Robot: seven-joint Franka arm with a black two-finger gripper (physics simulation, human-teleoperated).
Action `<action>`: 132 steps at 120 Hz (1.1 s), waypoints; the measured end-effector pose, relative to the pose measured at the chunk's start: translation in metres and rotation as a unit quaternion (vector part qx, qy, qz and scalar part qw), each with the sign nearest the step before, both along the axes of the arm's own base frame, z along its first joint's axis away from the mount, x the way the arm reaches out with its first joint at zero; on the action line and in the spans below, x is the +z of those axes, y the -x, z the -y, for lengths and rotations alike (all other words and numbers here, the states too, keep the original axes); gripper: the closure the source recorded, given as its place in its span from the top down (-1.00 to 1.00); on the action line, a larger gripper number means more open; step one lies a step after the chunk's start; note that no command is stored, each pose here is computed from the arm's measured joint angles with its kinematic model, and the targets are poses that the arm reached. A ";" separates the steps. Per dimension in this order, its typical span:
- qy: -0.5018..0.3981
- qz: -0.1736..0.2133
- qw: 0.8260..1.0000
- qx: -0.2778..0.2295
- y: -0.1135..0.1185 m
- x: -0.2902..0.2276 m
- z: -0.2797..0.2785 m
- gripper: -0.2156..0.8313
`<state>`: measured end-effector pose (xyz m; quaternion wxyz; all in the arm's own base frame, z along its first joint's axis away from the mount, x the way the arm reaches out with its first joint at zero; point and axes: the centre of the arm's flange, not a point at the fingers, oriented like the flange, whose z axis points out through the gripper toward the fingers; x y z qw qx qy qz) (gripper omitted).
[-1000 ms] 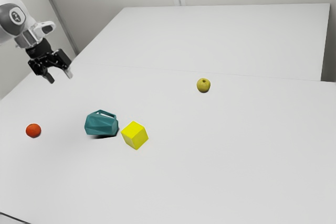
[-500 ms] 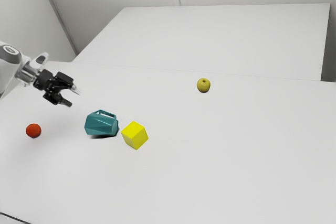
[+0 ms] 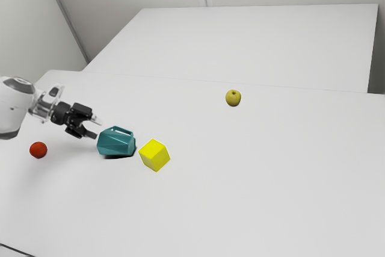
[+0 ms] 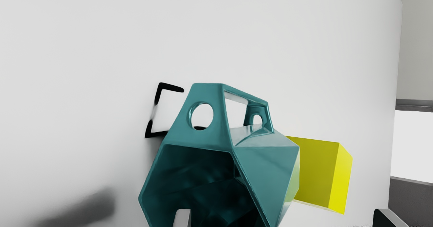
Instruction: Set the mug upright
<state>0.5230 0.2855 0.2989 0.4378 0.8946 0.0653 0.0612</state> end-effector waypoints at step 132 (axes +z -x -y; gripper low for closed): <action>0.073 0.063 0.994 -0.045 0.005 -0.023 0.039 -0.67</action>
